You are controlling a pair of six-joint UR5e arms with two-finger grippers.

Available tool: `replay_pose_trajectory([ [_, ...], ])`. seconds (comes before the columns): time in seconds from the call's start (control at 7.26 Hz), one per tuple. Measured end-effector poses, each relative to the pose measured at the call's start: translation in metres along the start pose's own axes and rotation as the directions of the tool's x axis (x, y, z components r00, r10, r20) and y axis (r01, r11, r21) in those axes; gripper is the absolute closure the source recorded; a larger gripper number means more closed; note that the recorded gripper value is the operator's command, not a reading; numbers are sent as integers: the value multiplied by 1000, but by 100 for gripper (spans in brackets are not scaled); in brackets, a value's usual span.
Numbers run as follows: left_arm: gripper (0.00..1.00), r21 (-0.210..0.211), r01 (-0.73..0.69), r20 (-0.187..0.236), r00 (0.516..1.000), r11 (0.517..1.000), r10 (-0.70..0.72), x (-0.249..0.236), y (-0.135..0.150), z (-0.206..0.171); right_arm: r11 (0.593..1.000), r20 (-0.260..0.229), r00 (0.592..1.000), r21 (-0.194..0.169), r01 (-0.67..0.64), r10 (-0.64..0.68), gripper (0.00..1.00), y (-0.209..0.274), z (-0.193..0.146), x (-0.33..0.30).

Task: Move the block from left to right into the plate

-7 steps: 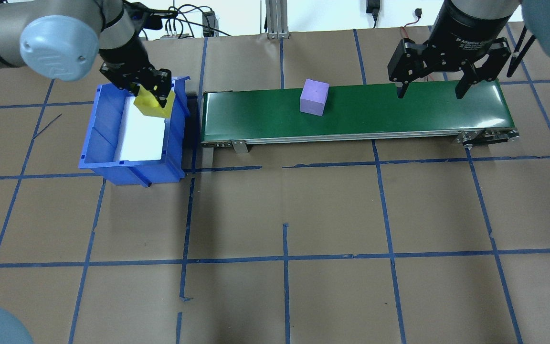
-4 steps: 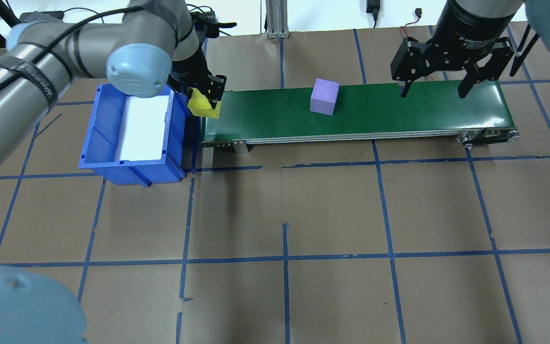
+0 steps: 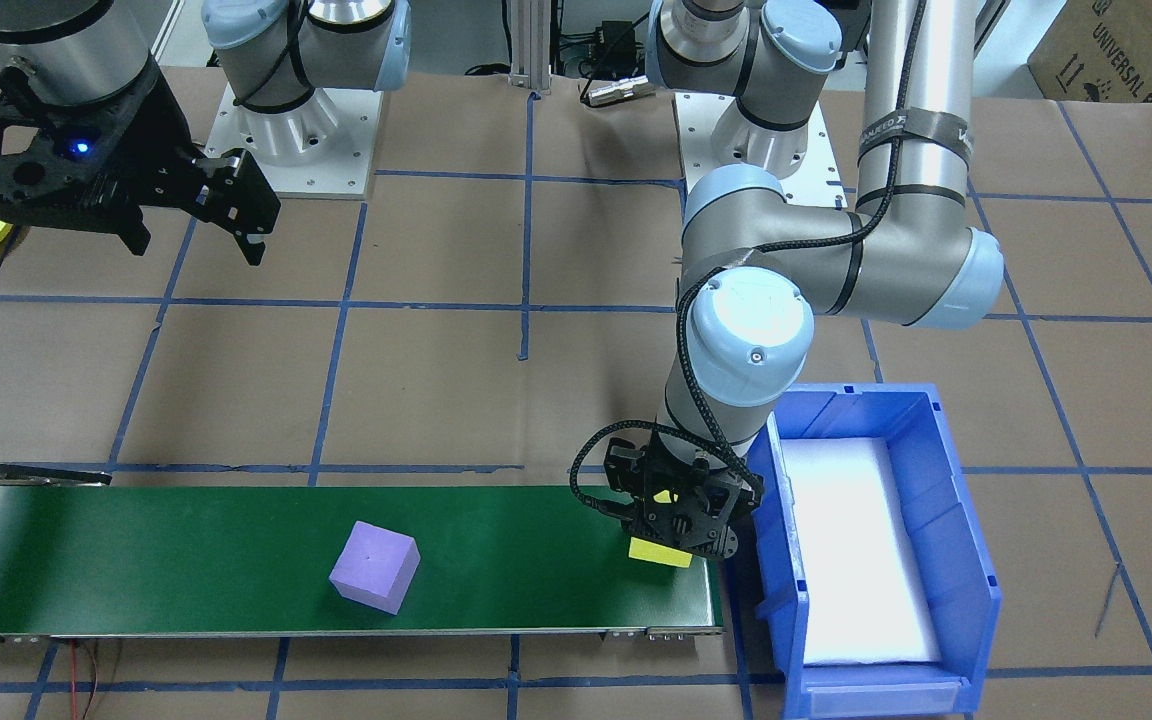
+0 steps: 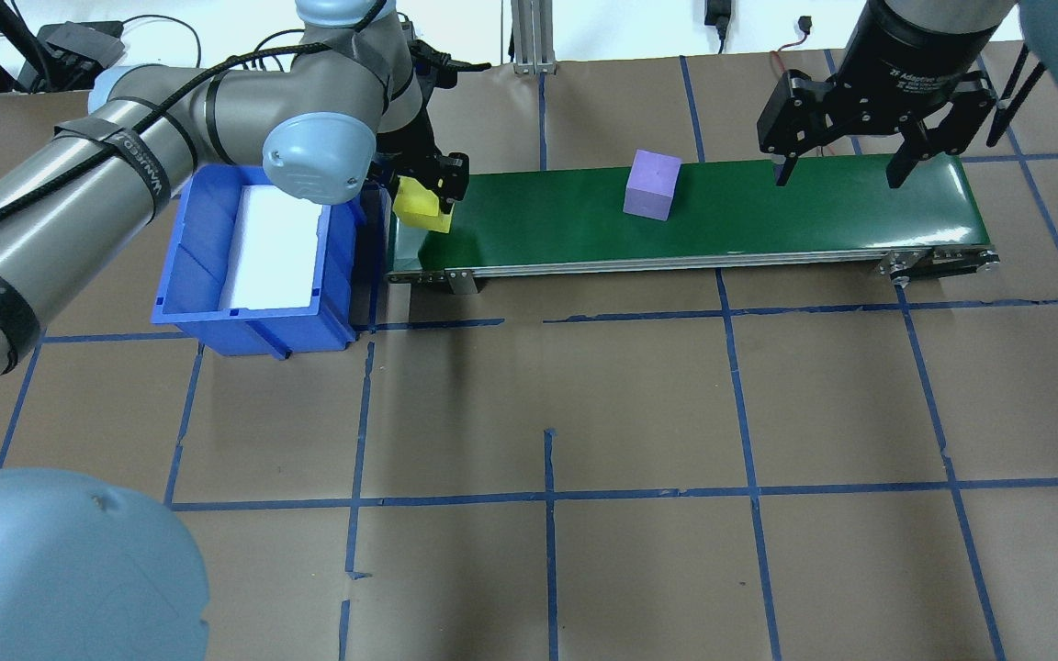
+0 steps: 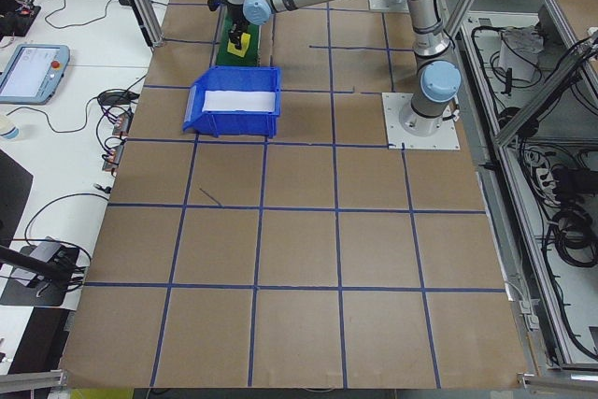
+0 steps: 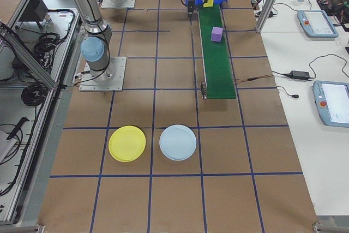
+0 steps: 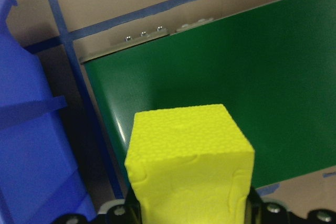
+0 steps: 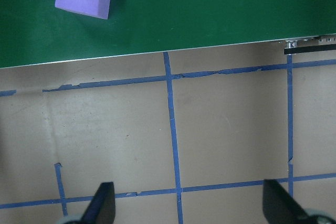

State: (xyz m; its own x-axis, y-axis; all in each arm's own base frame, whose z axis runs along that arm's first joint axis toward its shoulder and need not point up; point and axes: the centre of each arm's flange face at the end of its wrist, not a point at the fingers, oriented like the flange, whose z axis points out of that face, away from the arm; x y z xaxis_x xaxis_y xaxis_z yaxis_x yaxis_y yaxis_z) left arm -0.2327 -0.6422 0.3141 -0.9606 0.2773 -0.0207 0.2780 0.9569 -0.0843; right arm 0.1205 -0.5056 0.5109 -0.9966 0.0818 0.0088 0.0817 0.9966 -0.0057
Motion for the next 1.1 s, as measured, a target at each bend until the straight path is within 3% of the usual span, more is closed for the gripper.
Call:
replay_pose_trajectory([
  [0.28,0,29,4,4,1000,1000,-4,2,11,-46,1000,0,1000,7,0,0,0,-1,0,0],
  [0.69,0,17,27,-13,1000,999,-27,-1,78,-167,998,11,1000,56,-28,27,0,-23,1,28],
  [0.83,0,3,44,-37,998,999,-44,-4,105,-195,997,46,997,59,-58,55,0,-44,9,58],
  [1.1,0,-30,68,-40,997,997,-69,-9,142,-208,993,123,989,76,-86,76,0,-95,46,125],
])
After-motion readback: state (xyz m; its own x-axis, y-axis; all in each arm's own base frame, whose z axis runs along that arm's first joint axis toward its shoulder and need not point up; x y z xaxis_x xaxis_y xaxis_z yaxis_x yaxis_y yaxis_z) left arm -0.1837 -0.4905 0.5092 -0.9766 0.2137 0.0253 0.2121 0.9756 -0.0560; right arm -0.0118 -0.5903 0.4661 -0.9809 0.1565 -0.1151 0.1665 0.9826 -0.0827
